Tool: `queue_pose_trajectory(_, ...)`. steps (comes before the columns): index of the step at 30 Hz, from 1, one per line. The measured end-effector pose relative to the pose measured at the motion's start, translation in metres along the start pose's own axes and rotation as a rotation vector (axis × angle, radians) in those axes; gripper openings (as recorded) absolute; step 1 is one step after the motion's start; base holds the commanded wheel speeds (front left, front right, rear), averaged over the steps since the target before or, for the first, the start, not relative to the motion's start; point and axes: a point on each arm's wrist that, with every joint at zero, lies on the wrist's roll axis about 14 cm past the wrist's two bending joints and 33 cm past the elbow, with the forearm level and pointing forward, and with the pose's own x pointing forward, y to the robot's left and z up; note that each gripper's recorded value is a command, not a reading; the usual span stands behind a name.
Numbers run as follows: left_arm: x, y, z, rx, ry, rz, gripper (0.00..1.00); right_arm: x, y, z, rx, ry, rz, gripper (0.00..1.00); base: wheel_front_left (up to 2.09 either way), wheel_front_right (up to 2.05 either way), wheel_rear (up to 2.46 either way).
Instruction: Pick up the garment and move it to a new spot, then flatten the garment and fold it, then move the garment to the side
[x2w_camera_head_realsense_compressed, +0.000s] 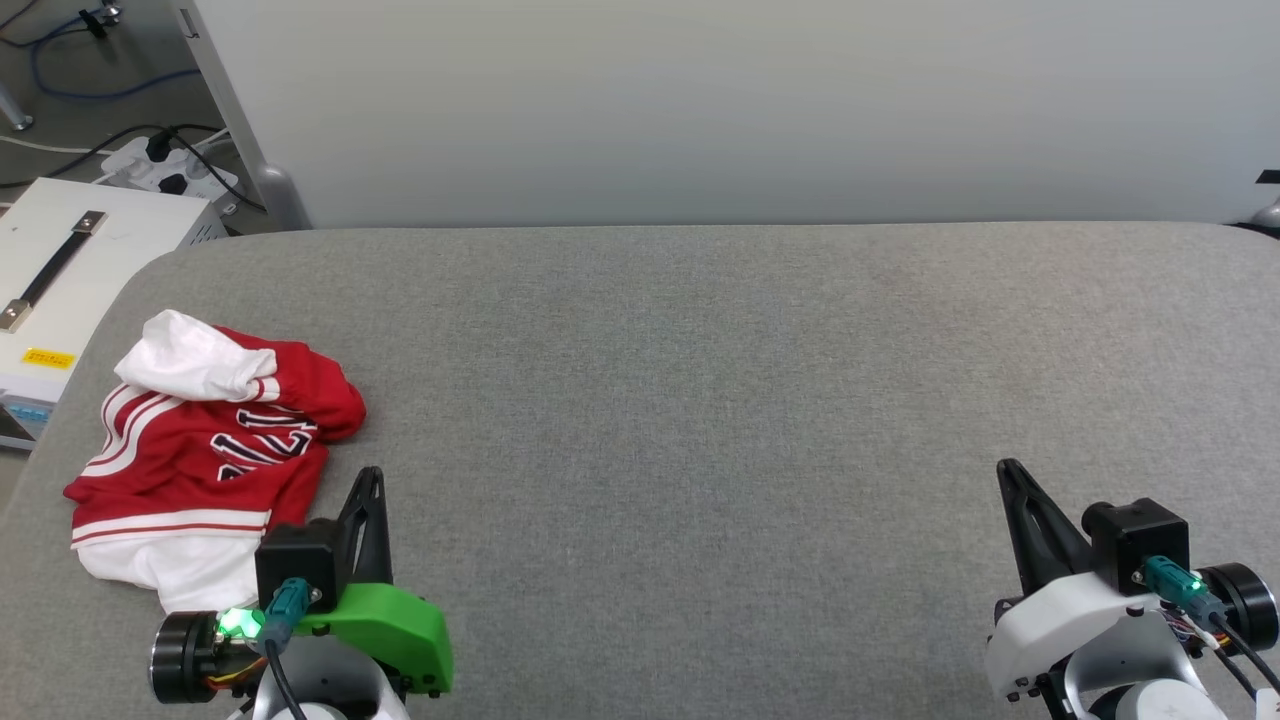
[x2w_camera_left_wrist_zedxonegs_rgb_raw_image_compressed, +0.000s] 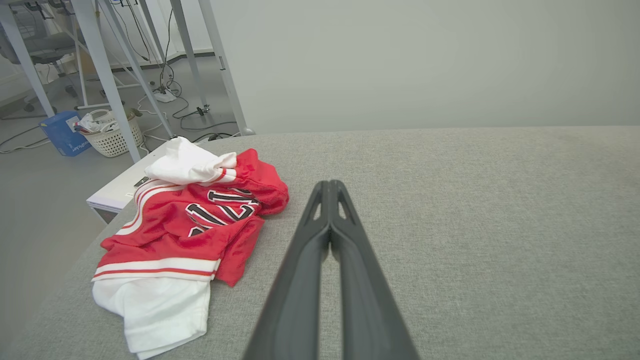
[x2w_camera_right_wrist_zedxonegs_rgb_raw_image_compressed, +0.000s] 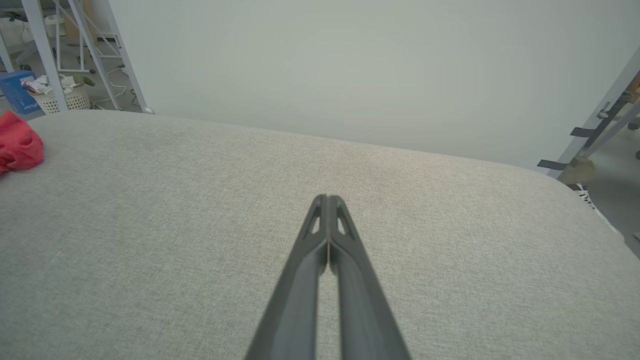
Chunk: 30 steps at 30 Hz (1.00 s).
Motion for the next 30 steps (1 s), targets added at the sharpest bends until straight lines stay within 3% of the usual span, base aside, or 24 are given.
queue_pose_trajectory(24,0.0,0.0001,0.0,0.0,0.0,0.0,0.0,0.0,0.0,0.0,0.0,0.0,0.0,0.0,0.0,0.0,0.0)
queue_pose_trajectory(25,-0.0001,0.0001,-0.0002,0.0,0.001,0.0,1.0,-0.0001,0.0,0.0,0.0,0.0,0.0,1.0,0.0,0.0,0.0)
queue_pose_trajectory(30,-0.0002,-0.0001,-0.0006,0.0,0.002,0.0,1.0,-0.0001,0.0,-0.0003,0.002,0.0,0.0,1.0,0.0,0.0,0.0)
